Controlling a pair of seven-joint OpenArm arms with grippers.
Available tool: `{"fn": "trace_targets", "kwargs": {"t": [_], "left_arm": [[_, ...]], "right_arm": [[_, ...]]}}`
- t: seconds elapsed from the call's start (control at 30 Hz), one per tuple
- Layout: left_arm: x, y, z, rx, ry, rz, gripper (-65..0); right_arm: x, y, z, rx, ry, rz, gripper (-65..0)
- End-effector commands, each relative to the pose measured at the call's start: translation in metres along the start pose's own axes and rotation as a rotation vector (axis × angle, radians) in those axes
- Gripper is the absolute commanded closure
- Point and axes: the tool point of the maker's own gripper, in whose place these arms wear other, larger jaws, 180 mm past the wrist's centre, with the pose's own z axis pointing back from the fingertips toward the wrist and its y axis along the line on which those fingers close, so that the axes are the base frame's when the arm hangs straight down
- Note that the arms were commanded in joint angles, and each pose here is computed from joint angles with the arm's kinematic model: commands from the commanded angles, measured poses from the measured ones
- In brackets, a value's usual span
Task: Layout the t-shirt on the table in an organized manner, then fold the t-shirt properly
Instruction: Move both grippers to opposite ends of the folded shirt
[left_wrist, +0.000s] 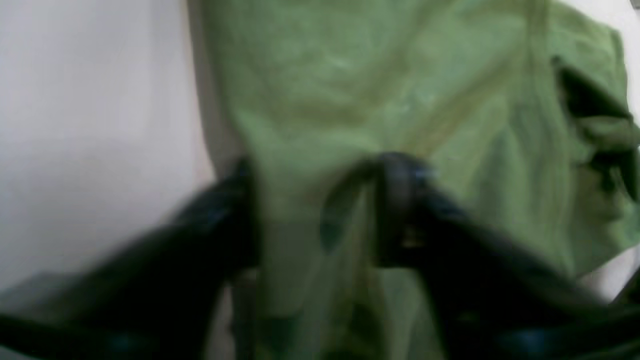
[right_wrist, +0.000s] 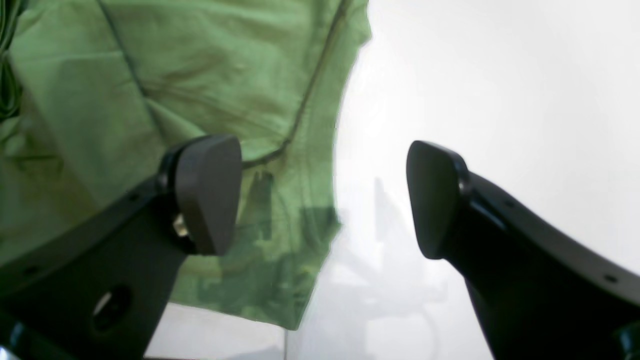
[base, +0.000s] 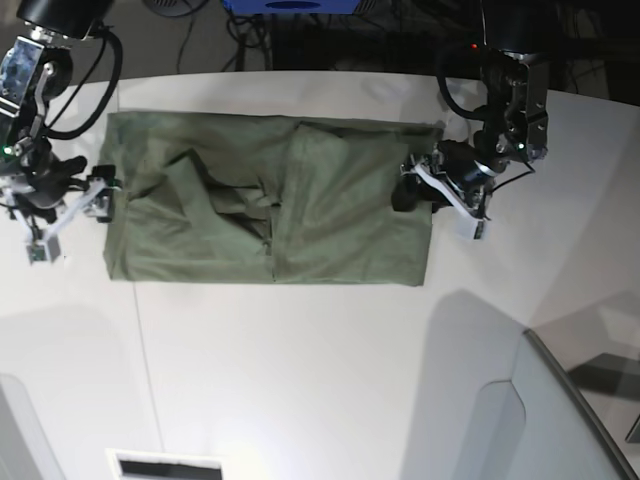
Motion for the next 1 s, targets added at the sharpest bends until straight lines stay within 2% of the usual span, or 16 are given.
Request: {"fn": "trace_targets", "kwargs": {"t": [0.0,0.03,0.07,0.17,0.33,0.47,0.53,0.6,0.63,0.7,0.73,0.83,0.97], "left_arm": [[0.0,0.004,0.002,0.011,0.01,-0.012,-11.0],[0.001,0.004,0.003,0.01,0.007,-0.014,-2.5],[0.0,0.004,0.003,0.011,0.008,-0.015,0.0],[0.0,0.008,0.006,0.02,0.016,-0.031,0.0],[0.003,0.011,0.007,0.026,0.014,-0.039,0.0],[0.015,0.016,0.013,0.037,0.0,-0.076,0.0],[0.021,0.014,0.015,0.035,-0.012,-0.093,-12.7],[0.027,0.013,0.017,0.034,-0.027,-0.103,-29.9],[0.03,0.013,0.018,0.036,-0.033,-0.108,-36.5],[0.036,0.014,0.021,0.039,-0.041,-0.13,-50.0],[0.038,0.013,0.022,0.039,-0.045,-0.135,-54.6],[0.042,0.014,0.024,0.043,-0.055,-0.139,-62.0],[0.047,0.024,0.03,0.064,-0.055,-0.155,-62.5]], "right_arm": [[0.014,-0.008,0.001,-0.011,-0.044,-0.012,-48.2],[0.01,-0.013,-0.001,-0.015,-0.032,-0.032,-48.2],[0.004,-0.016,-0.003,-0.018,-0.019,-0.05,-48.2],[-0.001,-0.02,-0.009,0.012,-0.017,-0.111,-48.2],[-0.008,-0.006,-0.019,0.175,-0.022,-0.12,-48.8],[-0.013,-0.005,-0.03,0.259,0.012,-0.15,-48.9],[-0.017,-0.007,-0.035,0.282,0.033,-0.185,-48.9],[-0.016,-0.014,-0.039,0.303,0.038,-0.218,-48.9],[-0.016,-0.018,-0.041,0.308,0.047,-0.23,-49.2],[-0.02,-0.023,-0.044,0.329,0.075,-0.267,-53.0],[-0.021,-0.025,-0.045,0.34,0.085,-0.286,-56.6],[-0.026,-0.026,-0.047,0.368,0.1,-0.334,-60.8],[-0.029,-0.023,-0.05,0.385,0.107,-0.361,-60.5]]}}
